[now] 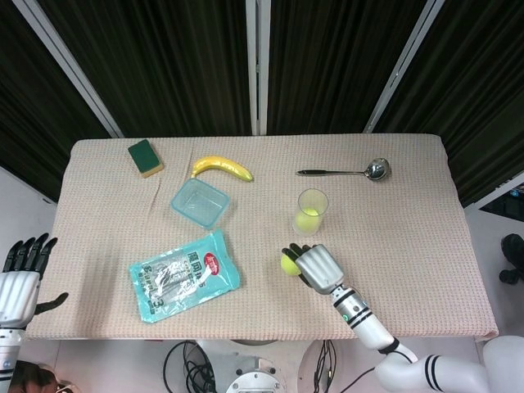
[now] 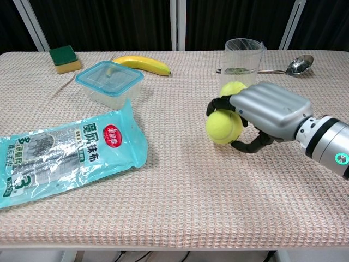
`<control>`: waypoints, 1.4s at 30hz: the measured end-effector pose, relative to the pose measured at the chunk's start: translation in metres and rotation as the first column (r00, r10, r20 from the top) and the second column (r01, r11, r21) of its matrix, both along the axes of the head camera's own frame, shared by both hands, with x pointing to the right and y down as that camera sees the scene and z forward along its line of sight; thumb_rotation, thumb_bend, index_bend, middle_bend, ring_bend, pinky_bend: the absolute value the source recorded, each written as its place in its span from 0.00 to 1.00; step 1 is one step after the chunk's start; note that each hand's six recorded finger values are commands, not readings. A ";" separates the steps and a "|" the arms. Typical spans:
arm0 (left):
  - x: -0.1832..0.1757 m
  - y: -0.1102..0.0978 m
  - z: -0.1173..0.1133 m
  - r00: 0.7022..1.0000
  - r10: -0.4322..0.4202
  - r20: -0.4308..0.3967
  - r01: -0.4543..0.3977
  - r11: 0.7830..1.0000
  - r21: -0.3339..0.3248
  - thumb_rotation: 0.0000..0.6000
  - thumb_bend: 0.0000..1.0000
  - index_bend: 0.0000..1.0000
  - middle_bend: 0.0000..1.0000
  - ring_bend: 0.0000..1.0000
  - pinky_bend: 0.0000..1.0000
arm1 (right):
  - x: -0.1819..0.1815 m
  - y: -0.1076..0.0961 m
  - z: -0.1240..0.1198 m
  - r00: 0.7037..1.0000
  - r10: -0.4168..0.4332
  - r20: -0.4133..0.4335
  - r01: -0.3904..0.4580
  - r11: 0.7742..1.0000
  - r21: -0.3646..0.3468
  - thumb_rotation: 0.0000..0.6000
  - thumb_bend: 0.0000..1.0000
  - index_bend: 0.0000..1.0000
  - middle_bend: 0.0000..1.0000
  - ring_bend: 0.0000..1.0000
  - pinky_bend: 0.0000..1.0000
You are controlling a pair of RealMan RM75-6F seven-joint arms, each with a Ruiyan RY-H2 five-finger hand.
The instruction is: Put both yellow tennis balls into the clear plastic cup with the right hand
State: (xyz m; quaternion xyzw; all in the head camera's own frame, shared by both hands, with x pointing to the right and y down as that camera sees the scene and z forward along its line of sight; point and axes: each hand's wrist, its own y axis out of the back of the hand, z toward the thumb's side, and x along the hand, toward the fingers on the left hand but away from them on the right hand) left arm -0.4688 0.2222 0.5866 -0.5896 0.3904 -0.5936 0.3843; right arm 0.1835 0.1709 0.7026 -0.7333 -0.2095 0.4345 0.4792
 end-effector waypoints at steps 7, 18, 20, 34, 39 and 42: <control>0.003 0.000 0.000 1.000 0.007 -0.007 -0.007 1.000 -0.002 1.00 0.00 0.00 0.00 0.00 0.00 | -0.004 -0.023 -0.066 0.986 0.023 0.168 -0.046 0.989 0.139 1.00 0.37 0.74 0.62 0.55 0.76; 0.006 0.000 -0.002 1.000 0.020 -0.014 -0.020 1.000 -0.002 1.00 0.00 0.00 0.00 0.00 0.00 | 0.022 -0.092 -0.110 0.964 0.169 0.205 -0.228 0.923 0.310 1.00 0.36 0.76 0.57 0.55 0.76; 0.006 0.000 -0.002 1.000 0.020 -0.015 -0.020 1.000 0.000 1.00 0.00 0.00 0.00 0.00 0.00 | 0.028 -0.101 -0.102 0.964 0.200 0.177 -0.248 0.919 0.307 1.00 0.36 0.76 0.57 0.55 0.76; 0.008 -0.003 0.000 0.999 0.032 -0.022 -0.032 0.999 0.002 1.00 0.00 0.00 0.00 0.00 0.00 | 0.041 -0.114 -0.064 0.956 0.277 0.102 -0.294 0.925 0.240 1.00 0.27 0.22 0.22 0.13 0.43; 0.008 -0.004 -0.001 0.999 0.027 -0.022 -0.027 1.000 0.006 1.00 0.00 0.00 0.00 0.00 0.00 | 0.038 -0.115 -0.052 0.951 0.288 0.116 -0.301 0.945 0.124 1.00 0.13 0.00 0.00 0.00 0.25; 0.008 -0.003 -0.001 0.999 0.027 -0.025 -0.027 1.000 0.002 1.00 0.00 0.00 0.00 0.00 0.00 | 0.037 -0.116 -0.052 0.943 0.300 0.141 -0.313 0.947 0.078 1.00 0.06 0.00 0.00 0.00 0.23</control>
